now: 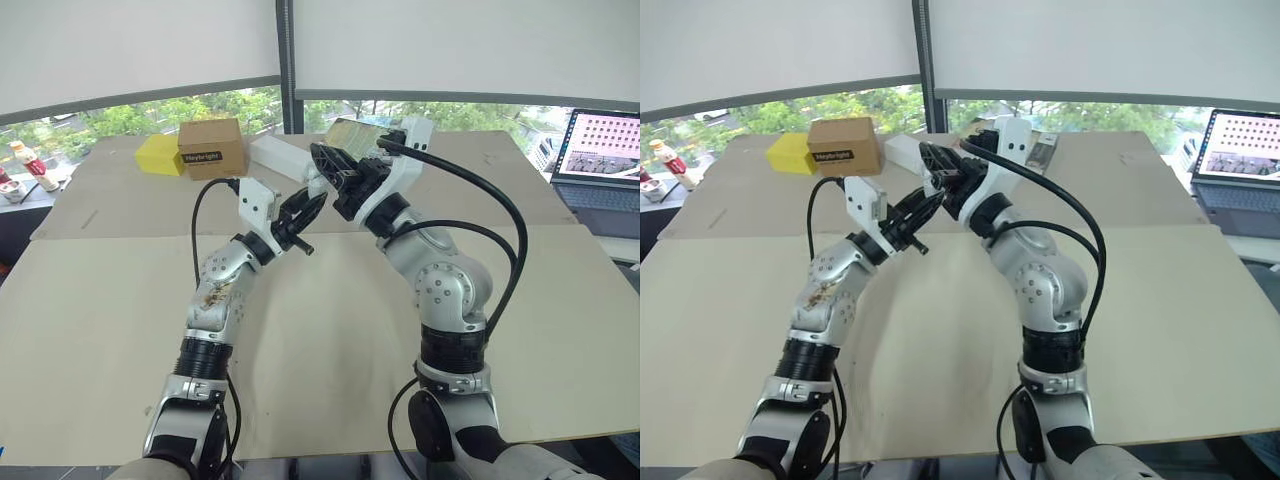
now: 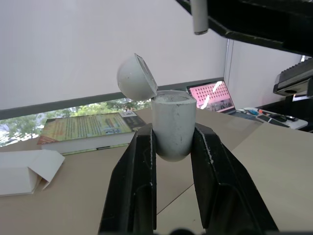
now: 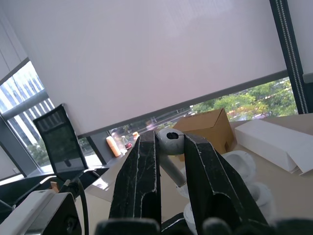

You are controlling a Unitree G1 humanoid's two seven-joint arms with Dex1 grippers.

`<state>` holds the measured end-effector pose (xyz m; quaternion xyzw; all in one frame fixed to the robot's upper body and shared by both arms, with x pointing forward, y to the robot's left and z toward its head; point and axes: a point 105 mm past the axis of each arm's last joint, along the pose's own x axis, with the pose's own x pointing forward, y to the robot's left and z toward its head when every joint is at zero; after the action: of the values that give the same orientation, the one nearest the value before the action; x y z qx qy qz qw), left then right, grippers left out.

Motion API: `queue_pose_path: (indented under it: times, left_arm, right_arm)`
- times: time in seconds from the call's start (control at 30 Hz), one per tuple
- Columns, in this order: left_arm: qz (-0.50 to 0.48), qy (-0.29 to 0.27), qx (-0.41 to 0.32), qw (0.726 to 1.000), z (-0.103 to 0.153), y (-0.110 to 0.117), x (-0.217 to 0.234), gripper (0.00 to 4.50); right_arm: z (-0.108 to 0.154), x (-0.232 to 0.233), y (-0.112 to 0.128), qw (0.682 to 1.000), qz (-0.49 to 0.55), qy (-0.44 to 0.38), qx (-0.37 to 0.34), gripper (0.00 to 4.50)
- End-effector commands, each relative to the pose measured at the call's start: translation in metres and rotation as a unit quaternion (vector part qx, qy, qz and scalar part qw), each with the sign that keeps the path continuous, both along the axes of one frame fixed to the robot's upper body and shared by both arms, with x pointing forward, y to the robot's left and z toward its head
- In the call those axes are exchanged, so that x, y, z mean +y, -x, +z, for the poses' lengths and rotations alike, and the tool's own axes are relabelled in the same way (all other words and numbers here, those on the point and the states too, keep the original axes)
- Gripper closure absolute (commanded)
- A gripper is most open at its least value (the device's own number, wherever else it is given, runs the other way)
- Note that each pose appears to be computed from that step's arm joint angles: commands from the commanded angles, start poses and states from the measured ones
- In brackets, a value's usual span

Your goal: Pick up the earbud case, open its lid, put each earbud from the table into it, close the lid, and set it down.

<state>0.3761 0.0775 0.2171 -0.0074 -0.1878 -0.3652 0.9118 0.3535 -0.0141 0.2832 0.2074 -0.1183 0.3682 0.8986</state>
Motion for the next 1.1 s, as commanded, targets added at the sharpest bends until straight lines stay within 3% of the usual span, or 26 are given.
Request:
queue_pose_path:
  times: [0.03,0.3,0.47,0.57,0.63,0.7,0.77,0.83,0.93,1.1]
  left_arm:
    - [-0.006,0.009,-0.037,0.999,0.02,0.007,-0.003,4.0]
    - [0.005,-0.002,-0.032,0.999,0.014,0.008,0.004,4.0]
    - [0.042,-0.04,-0.013,0.998,-0.004,0.007,0.042,4.0]
    - [0.052,-0.051,-0.008,0.997,-0.008,0.009,0.055,4.0]
    - [0.056,-0.058,-0.006,0.997,-0.01,0.01,0.062,4.0]
    - [0.058,-0.062,-0.005,0.996,-0.011,0.01,0.064,4.0]
    - [0.068,-0.061,-0.005,0.996,-0.011,0.009,0.067,4.0]
    - [0.076,-0.059,-0.005,0.995,-0.011,0.009,0.068,4.0]
    - [0.08,-0.059,-0.002,0.995,-0.014,0.011,0.068,4.0]
    - [0.09,-0.062,0.005,0.994,-0.018,0.016,0.071,4.0]
  right_arm:
    - [0.0,0.01,0.006,0.999,0.02,-0.039,-0.001,4.14]
    - [-0.001,0.0,0.008,0.998,0.033,-0.043,0.009,4.14]
    - [0.004,-0.047,0.023,0.988,0.076,0.131,-0.025,4.14]
    - [-0.012,-0.079,0.027,0.96,0.087,0.267,0.002,4.14]
    - [-0.048,-0.126,0.037,0.895,0.108,0.432,0.036,4.14]
    - [-0.074,-0.17,0.047,0.825,0.126,0.544,0.085,4.14]
    - [-0.097,-0.216,0.058,0.745,0.144,0.64,0.12,4.14]
    - [-0.111,-0.248,0.069,0.686,0.171,0.693,0.145,4.14]
    - [-0.123,-0.274,0.073,0.636,0.188,0.73,0.163,4.14]
    - [-0.136,-0.29,0.07,0.601,0.195,0.755,0.175,4.14]
